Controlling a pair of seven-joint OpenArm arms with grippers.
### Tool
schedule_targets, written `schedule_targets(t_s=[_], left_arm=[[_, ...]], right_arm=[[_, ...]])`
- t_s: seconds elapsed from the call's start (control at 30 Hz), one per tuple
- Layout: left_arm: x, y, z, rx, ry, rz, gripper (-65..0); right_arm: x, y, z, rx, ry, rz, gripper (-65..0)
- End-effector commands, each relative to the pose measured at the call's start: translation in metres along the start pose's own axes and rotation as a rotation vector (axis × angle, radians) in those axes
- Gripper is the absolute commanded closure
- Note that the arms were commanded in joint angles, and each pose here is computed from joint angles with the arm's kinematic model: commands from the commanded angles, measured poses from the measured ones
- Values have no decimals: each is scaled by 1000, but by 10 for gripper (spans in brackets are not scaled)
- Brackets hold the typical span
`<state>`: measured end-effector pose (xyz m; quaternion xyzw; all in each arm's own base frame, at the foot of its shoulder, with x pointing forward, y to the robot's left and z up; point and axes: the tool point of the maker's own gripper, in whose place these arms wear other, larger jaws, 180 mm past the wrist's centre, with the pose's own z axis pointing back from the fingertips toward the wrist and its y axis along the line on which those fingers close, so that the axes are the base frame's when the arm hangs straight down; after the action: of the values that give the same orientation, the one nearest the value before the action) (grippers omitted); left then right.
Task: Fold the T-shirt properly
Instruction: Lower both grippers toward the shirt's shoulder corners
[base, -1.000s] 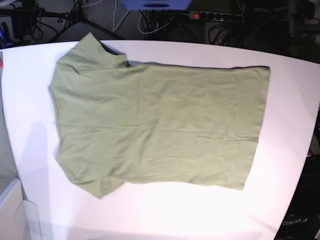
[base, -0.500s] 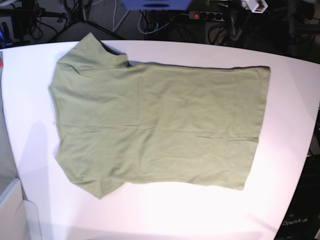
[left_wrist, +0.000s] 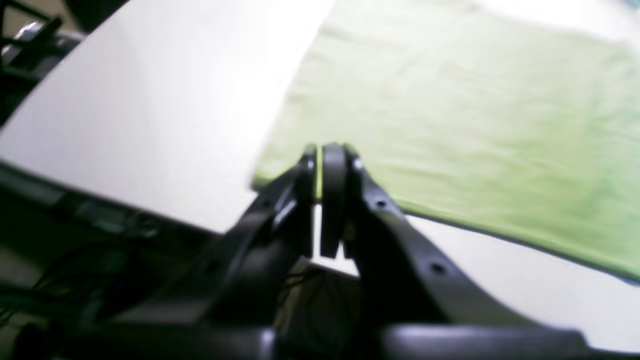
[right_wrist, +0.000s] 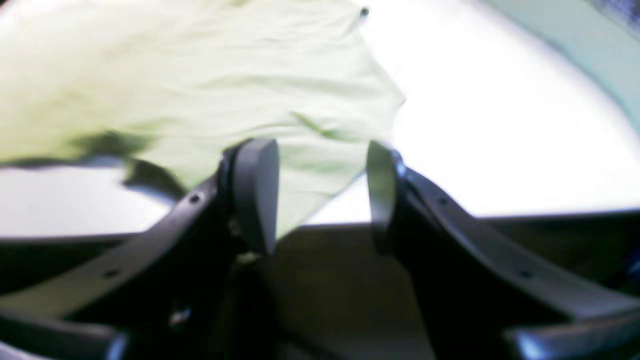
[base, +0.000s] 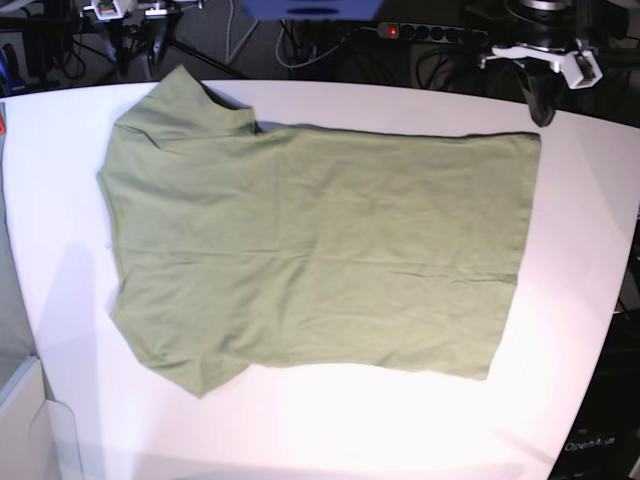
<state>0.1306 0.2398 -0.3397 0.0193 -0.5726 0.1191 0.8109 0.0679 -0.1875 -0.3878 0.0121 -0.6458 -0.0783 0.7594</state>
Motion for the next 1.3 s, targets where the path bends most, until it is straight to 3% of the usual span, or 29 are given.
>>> schedule_targets(t_s=[0.0, 0.1, 0.3, 0.6, 0.77, 0.9, 0.97, 1.27], left_arm=[[11, 2, 0, 1, -31, -8, -11], [13, 11, -3, 24, -25, -21, -11], [22, 16, -4, 38, -41, -38, -11], [36, 12, -4, 27, -74, -58, -11], [35, 12, -4, 28, -72, -56, -11], [35, 12, -4, 28, -72, -56, -11], [35, 12, -4, 28, -72, -56, -11], [35, 13, -4, 29, -71, -55, -11]], right_arm=[[8, 3, 3, 12, -23, -43, -290], [9, 9, 0, 33, 4, -129, -308], [25, 6, -16, 47, 34, -209, -412], [32, 1, -35, 117, 147, -443, -415], [30, 6, -40, 143, 184, -525, -415], [34, 20, -43, 202, 179, -649, -415], [35, 16, -44, 183, 173, -696, -415], [11, -7, -44, 123, 212, -656, -415]])
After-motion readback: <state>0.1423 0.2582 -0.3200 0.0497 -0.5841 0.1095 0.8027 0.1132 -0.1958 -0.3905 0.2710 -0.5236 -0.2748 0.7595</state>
